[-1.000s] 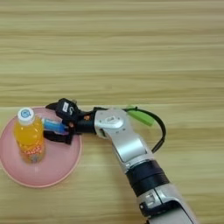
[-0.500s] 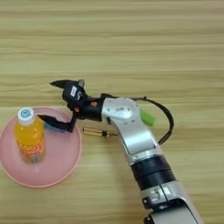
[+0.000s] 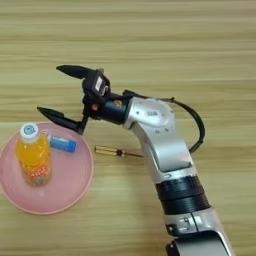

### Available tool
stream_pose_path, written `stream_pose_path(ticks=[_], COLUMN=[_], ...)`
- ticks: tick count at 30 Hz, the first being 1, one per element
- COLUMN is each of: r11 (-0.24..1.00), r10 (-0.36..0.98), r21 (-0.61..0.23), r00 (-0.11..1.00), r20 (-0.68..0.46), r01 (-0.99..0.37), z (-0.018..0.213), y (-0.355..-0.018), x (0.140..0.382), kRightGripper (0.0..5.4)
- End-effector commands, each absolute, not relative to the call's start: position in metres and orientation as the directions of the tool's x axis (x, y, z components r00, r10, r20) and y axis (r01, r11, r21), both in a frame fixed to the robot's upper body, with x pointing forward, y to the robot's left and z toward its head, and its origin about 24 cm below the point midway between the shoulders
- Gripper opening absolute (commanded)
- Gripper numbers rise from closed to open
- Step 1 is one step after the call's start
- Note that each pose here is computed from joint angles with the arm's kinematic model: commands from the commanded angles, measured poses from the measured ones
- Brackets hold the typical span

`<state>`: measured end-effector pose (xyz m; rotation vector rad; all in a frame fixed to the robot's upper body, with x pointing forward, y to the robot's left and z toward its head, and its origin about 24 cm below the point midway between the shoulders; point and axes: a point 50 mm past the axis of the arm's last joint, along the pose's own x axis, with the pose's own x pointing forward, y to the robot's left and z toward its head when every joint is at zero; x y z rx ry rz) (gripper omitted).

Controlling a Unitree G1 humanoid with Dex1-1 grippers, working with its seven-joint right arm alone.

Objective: Move the objects on the table

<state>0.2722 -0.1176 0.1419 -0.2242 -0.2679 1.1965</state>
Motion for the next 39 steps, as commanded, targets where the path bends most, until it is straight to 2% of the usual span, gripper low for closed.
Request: stream_pose_path(ticks=[1,9,11,14,22,26,38,39], r11=[0.327,0.241,0.197,0.114,0.070,0.087,0.069,0.068], r10=[0.942,0.963,0.973,0.991,0.995,0.987,0.981,0.981], r21=[-0.413,-0.441,-0.434,-0.394,-0.309,-0.297,-0.271,-0.269], r00=[0.259,0.154,0.119,0.078,0.086,0.123,0.115,0.114], r20=[0.213,0.223,0.200,0.105,-0.040,-0.105,-0.158,-0.158], r01=[-0.850,-0.865,-0.879,-0.912,-0.948,-0.951,-0.960,-0.961], z=[0.185,0.195,0.192,0.175,0.141,0.127,0.109,0.108], y=[-0.112,-0.103,-0.100,-0.097,-0.088,-0.088,-0.081,-0.081], x=[0.261,0.237,0.231,0.228,0.240,0.249,0.253,0.253], kRightGripper=[5.38,5.38,5.38,5.38,5.38,5.38,5.38,5.23])
